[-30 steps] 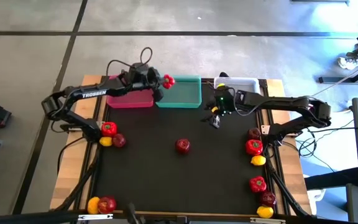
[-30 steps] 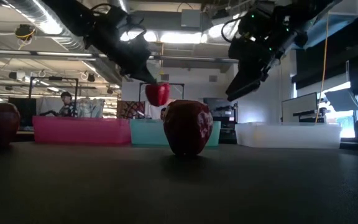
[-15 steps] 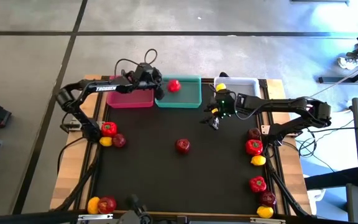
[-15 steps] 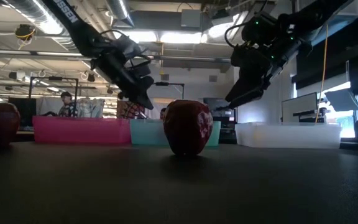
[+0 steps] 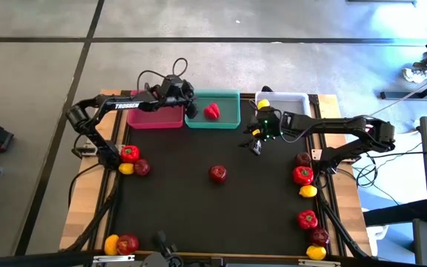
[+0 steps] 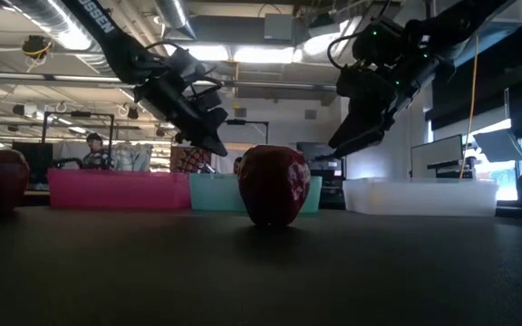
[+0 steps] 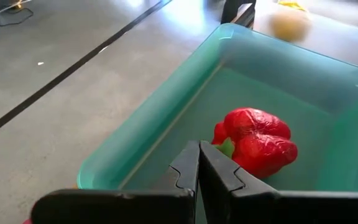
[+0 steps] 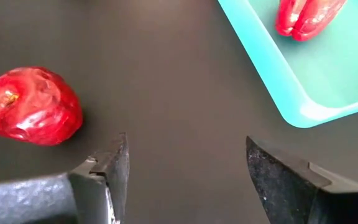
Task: Sort produce into baskets
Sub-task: Put the apple into the pink bin
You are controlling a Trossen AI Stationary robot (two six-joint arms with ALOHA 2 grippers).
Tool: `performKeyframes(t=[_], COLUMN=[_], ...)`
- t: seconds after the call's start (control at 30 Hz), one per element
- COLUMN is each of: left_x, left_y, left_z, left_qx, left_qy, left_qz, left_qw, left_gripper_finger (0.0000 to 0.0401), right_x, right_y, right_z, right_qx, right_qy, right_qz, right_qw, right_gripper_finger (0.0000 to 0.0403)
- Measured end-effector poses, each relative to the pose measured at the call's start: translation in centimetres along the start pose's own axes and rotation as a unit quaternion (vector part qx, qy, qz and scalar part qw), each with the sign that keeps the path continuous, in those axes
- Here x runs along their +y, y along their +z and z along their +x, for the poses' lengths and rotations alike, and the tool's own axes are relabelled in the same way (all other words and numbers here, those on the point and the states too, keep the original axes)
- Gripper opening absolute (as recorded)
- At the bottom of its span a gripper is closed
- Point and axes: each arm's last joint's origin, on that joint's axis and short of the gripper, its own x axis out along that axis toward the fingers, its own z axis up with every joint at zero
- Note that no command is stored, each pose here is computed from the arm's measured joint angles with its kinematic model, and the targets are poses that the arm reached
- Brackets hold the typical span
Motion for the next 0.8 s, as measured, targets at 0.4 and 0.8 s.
performKeyframes(t=[0.4,0.8], left_x=[-0.2,-1.1], left_y=[0.0,0.9], left_z=[0.0,-0.4], left_qx=[0.001,-0.002], left_qy=[-0.026,-0.074], left_qz=[-0.006,-0.029], left_qw=[1.0,0.997], left_gripper_finger=[0.0122,0.0223], right_x=[0.0,0.0], right_y=[0.0,0.0], right_z=[0.0,0.0], right_qx=[0.0,0.0], right_qy=[0.0,0.0], right_qz=[-0.003,-0.003], right_qw=[1.0,1.0], right_gripper_finger=[0.0253,0.0253])
